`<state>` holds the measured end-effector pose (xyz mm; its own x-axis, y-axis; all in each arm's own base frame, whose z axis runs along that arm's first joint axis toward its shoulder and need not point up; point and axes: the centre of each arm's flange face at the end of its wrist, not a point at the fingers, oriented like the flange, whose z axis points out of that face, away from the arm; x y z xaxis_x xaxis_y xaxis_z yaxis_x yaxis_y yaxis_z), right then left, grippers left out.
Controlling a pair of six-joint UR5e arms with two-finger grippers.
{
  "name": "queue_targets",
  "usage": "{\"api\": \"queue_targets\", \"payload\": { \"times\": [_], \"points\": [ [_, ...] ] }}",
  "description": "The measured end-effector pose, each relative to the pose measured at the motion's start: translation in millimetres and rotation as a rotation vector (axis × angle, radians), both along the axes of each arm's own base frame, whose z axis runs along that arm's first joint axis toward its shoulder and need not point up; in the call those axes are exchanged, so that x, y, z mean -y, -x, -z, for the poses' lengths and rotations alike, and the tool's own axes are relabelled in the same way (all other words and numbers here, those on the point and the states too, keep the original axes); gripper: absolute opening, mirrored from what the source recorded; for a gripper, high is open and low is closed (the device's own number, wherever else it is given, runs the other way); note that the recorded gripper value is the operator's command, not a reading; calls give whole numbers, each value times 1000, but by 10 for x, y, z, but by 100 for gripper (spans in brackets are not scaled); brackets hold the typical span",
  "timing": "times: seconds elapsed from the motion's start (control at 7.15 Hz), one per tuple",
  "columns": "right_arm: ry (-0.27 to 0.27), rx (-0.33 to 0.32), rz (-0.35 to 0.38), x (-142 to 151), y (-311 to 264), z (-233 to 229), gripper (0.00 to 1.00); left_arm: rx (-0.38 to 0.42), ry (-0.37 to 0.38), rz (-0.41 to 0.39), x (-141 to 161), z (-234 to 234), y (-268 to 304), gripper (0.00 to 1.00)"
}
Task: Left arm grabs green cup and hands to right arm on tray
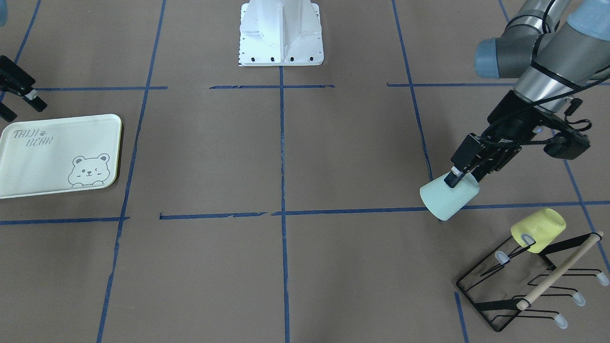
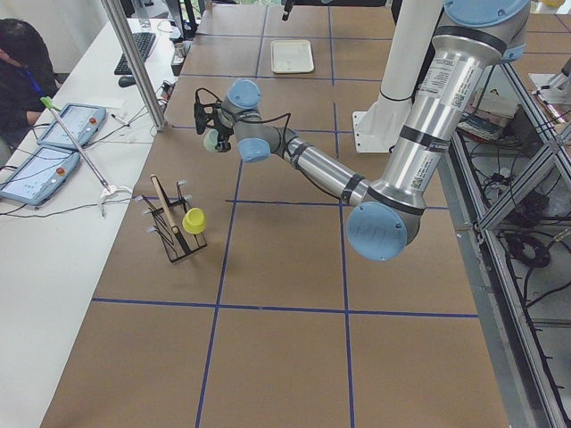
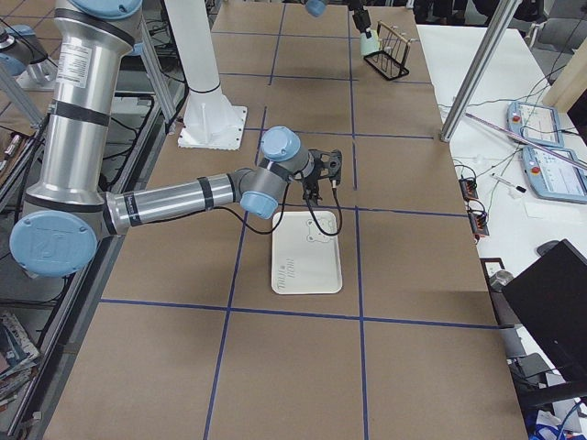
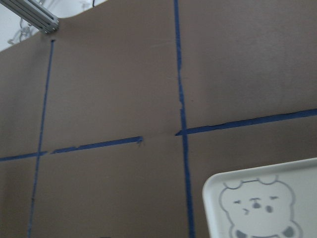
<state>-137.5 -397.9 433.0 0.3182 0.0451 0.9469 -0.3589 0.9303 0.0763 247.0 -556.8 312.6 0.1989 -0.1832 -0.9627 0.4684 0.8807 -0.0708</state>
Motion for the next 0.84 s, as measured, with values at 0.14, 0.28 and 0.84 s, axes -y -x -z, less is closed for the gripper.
{"api": "queue_targets", "payload": {
  "times": [0.14, 0.28, 0.84],
  "points": [
    [5, 95, -11, -16, 292, 249, 100, -76, 25, -18, -188, 31, -194, 48],
    [0, 182, 3, -62, 526, 479, 100, -159, 40, -41, -391, 81, -400, 48],
    [-37, 503, 100, -385, 1219, 1271, 100, -441, 83, -181, -1126, 380, -917, 48]
  ]
}}
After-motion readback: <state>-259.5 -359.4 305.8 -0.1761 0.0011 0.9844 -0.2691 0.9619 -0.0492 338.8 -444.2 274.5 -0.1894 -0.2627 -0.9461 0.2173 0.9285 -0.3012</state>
